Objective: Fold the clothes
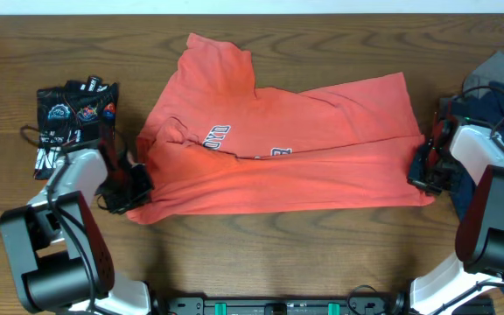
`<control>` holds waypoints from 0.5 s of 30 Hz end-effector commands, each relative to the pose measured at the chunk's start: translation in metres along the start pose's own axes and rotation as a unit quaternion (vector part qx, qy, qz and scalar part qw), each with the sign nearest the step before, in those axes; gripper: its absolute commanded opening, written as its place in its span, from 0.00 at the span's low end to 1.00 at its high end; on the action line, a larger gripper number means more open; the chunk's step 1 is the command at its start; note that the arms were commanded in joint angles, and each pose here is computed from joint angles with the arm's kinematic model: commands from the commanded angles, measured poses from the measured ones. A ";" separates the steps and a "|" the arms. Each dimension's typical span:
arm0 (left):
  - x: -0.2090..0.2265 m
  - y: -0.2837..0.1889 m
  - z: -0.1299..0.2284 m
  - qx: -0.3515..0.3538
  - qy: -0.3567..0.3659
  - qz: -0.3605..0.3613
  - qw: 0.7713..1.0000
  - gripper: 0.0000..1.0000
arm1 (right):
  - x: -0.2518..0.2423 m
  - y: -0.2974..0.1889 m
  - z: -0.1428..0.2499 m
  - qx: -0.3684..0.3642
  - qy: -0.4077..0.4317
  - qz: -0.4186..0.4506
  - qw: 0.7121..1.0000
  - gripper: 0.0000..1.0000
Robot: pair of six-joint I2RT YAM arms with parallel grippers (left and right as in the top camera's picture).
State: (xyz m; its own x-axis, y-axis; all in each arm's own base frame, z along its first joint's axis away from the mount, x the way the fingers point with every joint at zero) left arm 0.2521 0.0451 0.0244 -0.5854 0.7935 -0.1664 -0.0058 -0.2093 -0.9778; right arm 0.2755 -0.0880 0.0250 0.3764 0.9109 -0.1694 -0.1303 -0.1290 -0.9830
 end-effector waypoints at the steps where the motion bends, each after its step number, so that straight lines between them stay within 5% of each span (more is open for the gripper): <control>1: 0.026 0.005 0.003 0.008 -0.039 -0.045 0.998 0.06 | 0.014 0.013 0.017 0.038 -0.014 -0.008 0.999 0.04; 15: 0.025 -0.015 0.014 0.002 -0.039 -0.043 0.998 0.07 | 0.018 -0.004 0.022 0.031 -0.003 -0.007 0.999 0.10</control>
State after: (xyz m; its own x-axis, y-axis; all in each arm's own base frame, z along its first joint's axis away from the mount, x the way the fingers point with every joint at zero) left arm 0.2315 0.0556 0.0279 -0.6319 0.7694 -0.0938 -0.0754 -0.1814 -0.9805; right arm 0.2651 -0.0673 0.0253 0.3534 0.9202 -0.1681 -0.1871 -0.1065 -0.9765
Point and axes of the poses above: each gripper's point midway between its finger pads, its own y axis out along the fingers, its own x axis along the line the jaws close on, z = x × y, the point moved 3 cm from there along -y, back along the fingers, and after that the axes turned 5 degrees about -y, right-handed, at the moved point
